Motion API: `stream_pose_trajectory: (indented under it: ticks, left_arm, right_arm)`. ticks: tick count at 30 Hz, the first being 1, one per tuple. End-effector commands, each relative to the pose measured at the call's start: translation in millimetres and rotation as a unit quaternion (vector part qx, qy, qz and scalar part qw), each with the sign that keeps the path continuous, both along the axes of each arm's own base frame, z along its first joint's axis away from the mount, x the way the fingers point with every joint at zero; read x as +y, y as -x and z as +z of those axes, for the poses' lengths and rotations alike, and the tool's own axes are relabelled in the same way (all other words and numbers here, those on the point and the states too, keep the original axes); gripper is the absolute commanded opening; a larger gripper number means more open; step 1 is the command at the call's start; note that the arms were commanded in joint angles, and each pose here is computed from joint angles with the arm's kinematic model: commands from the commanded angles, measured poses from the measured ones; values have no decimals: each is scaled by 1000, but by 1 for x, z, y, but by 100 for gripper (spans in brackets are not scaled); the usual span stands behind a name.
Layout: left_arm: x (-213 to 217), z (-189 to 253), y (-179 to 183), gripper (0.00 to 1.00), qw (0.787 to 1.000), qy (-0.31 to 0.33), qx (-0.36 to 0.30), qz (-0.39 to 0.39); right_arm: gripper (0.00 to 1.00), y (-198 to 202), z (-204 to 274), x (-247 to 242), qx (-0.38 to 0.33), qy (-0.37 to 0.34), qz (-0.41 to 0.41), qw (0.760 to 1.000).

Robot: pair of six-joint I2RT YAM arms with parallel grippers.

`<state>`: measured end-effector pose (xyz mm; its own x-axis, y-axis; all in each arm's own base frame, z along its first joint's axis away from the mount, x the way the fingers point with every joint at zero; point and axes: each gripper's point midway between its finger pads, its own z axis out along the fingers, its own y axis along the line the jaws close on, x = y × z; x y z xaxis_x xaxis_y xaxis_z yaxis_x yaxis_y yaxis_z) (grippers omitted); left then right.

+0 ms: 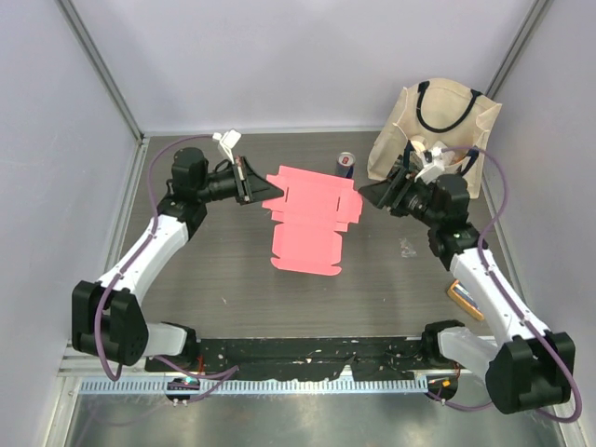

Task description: Fold the paper box

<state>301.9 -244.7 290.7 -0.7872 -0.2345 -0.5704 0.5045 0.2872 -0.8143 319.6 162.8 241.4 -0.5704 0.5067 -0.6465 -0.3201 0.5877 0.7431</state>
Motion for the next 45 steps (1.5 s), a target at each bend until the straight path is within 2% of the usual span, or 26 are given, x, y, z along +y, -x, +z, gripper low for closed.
stream_pose_trajectory:
  ticks: [1,5,9,11,14,19,25,27,30,31,33,34,37,39,40,42,43,45]
  left_arm:
    - [4,21,6,0,999,-15,-51,-1]
    - [-1,22,12,0,998,-15,-56,-22]
    - [-14,21,27,0,995,-26,-72,-60]
    - [-18,18,35,0,994,-36,-66,-76]
    - [-27,17,49,0,991,-46,-80,-101]
    - [-36,10,61,0,986,-65,-88,-123]
    - [-39,11,68,0,984,-63,-90,-137]
    - [-39,12,69,0,984,-61,-93,-141]
    - [-40,13,72,0,983,-60,-98,-144]
    - [-40,13,72,0,983,-61,-97,-144]
    - [-39,14,70,0,983,-65,-104,-138]
    - [-38,14,71,0,983,-69,-104,-135]
    - [-35,17,68,0,982,-81,-117,-123]
    - [-33,20,68,0,980,-87,-134,-118]
    - [-30,26,68,17,980,-91,-144,-106]
    - [-26,29,67,43,978,-96,-160,-90]
    - [-23,30,64,60,977,-102,-172,-72]
    - [-17,41,66,69,974,-99,-199,-51]
  right_arm:
    - [71,-4,9,-55,-29,200,-91,975]
    - [71,-6,50,-42,-99,207,-53,972]
    - [70,1,76,-8,-152,184,31,971]
    - [71,9,79,21,-168,157,105,967]
    - [70,25,67,61,-155,136,214,955]
    - [67,39,50,89,-128,118,289,941]
    - [61,68,57,109,-147,55,357,921]
    - [56,72,59,109,-161,49,361,917]
    - [43,78,58,109,-161,42,373,913]
    - [35,79,56,109,-160,40,377,912]
    - [27,80,54,109,-157,40,379,911]
    - [17,79,55,109,-161,41,374,912]
    - [1,70,51,108,-157,50,348,923]
    - [1,66,49,108,-145,45,337,929]
    - [1,63,49,108,-144,46,330,932]
    - [1,62,48,108,-141,44,325,934]
    - [2,62,47,108,-140,44,323,935]
    - [1,64,48,108,-140,38,325,934]
